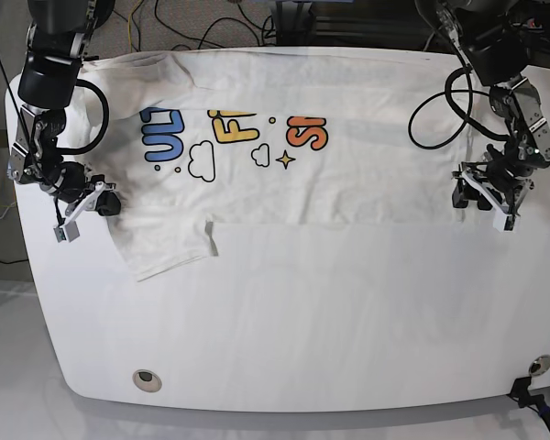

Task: Fold the T-shirt properly
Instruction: 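Lower the left gripper onto the shirt's side and grasp the fabric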

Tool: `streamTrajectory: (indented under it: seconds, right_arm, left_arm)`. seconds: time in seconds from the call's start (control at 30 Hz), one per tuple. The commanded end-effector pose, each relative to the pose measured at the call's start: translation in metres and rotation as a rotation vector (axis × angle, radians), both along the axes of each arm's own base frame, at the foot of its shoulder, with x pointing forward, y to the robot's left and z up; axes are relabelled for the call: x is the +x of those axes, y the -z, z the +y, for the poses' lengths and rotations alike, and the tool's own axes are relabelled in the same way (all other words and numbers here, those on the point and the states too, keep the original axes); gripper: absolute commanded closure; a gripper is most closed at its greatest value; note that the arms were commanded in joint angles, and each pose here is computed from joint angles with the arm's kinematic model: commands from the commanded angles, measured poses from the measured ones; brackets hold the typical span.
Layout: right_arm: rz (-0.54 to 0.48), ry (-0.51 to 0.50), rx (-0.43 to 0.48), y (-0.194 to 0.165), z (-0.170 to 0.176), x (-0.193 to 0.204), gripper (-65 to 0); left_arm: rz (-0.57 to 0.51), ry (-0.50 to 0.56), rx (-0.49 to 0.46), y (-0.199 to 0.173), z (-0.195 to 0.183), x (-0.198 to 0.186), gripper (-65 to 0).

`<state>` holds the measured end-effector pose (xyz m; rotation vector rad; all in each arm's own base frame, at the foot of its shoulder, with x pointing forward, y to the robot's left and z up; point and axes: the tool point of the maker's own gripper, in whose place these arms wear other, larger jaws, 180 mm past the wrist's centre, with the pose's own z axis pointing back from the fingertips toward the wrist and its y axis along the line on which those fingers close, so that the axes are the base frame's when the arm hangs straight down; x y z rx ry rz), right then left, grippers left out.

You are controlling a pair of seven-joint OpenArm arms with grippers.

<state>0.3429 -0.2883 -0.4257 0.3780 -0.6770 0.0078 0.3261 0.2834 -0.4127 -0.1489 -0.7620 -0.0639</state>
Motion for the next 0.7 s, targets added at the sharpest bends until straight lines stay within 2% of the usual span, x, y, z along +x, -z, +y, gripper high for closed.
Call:
streamTrajectory:
  seconds: [0.0, 0.47, 0.67]
  right_arm:
    - [0.004, -0.006, -0.038, -0.006, -0.011, 0.001, 0.0]
    - [0.014, -0.004, -0.041, -0.003, -0.013, -0.003, 0.0]
    - [0.014, -0.005, -0.039, -0.003, -0.012, -0.003, 0.0]
  left_arm:
    - [-0.065, -0.017, -0.026, -0.009, 0.005, 0.013, -32.4]
    - [-0.012, 0.055, -0.092, 0.017, -0.033, 0.015, -32.4]
    - [0.015, 0.057, -0.094, 0.026, -0.036, 0.004, -32.4]
